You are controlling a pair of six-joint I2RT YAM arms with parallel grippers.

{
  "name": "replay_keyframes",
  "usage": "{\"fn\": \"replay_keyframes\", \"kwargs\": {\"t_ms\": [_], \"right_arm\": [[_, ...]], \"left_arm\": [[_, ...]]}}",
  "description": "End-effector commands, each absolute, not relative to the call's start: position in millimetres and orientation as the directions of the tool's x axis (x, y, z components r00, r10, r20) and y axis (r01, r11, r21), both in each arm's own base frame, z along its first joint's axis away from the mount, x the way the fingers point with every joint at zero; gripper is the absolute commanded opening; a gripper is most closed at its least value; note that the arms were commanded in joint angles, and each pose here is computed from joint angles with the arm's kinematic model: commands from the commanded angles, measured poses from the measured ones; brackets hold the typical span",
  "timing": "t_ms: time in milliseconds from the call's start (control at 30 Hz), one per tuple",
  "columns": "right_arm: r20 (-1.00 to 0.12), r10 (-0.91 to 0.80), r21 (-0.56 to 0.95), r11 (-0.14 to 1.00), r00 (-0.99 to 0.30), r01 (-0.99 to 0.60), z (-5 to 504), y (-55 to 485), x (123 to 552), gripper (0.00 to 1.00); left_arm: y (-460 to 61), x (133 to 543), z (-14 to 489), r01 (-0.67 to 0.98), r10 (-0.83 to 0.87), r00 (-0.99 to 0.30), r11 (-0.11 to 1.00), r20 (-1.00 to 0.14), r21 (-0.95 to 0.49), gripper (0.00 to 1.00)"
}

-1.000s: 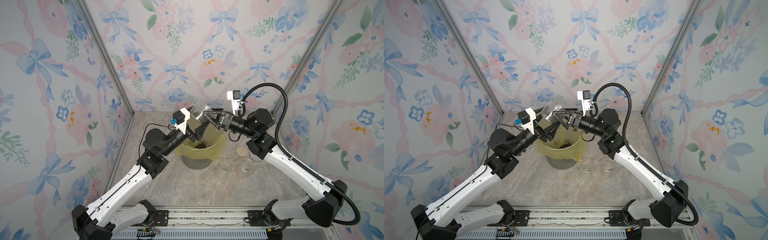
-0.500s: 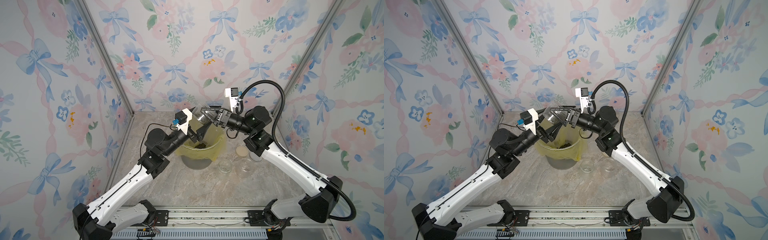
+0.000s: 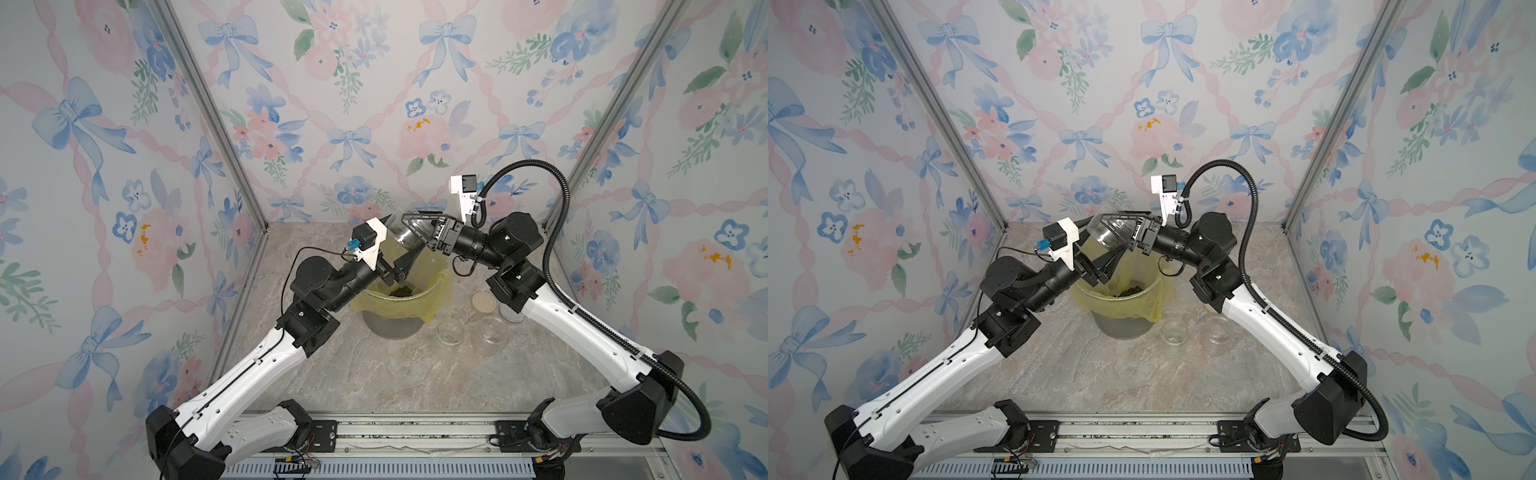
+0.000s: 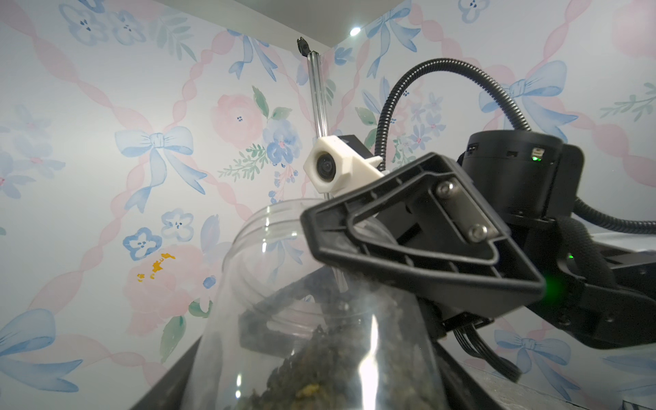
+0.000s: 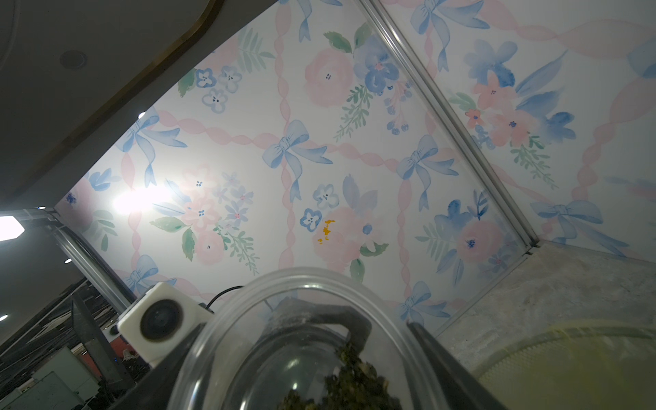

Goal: Empty moldy tea leaves from jars
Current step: Pour the moldy tea leaves from the jar into the trash bin.

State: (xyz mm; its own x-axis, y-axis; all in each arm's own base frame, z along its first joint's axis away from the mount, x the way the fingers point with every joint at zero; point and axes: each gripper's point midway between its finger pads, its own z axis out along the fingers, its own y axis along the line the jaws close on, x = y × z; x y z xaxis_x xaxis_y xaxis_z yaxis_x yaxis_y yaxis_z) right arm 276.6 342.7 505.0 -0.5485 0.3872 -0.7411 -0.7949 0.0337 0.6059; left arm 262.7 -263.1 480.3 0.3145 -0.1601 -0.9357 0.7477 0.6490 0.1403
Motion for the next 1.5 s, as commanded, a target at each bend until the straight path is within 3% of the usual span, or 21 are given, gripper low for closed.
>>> {"fn": "replay_keyframes", "kwargs": {"t_ms": [0,133,367,467,600,700,1133,1467], "right_arm": [[-0.733,0.413,0.598,0.015,-0.540,-0.801,515,340,272,0.79],[-0.729,0.416,0.602,0.011,-0.544,-0.799,515,340,273,0.73],[-0.722,0.419,0.610,0.007,-0.551,-0.793,512,340,274,0.71],[-0.715,0.424,0.615,0.002,-0.557,-0.788,513,340,274,0.71],[-0.705,0.426,0.624,-0.005,-0.567,-0.781,513,339,274,0.70],[-0.699,0.429,0.630,-0.008,-0.572,-0.776,514,338,275,0.69],[-0.645,0.443,0.689,-0.015,-0.622,-0.725,512,333,289,0.62],[-0.603,0.399,0.732,-0.065,-0.690,-0.678,512,342,294,0.62]], "left_arm": [[-263,257,492,0.739,-0.164,0.365,0.650,-0.917,0.178,0.49],[-263,257,491,0.739,-0.163,0.363,0.650,-0.918,0.177,0.49],[-264,259,490,0.735,-0.157,0.365,0.654,-0.918,0.181,0.50],[-263,260,489,0.724,-0.144,0.378,0.662,-0.915,0.194,0.58],[-258,258,491,0.702,-0.140,0.411,0.679,-0.901,0.215,0.76],[-259,258,491,0.695,-0.130,0.425,0.681,-0.896,0.230,0.82],[-259,261,480,0.644,-0.100,0.509,0.703,-0.855,0.301,0.98],[-255,251,489,0.584,-0.134,0.636,0.727,-0.760,0.361,0.98]]}}
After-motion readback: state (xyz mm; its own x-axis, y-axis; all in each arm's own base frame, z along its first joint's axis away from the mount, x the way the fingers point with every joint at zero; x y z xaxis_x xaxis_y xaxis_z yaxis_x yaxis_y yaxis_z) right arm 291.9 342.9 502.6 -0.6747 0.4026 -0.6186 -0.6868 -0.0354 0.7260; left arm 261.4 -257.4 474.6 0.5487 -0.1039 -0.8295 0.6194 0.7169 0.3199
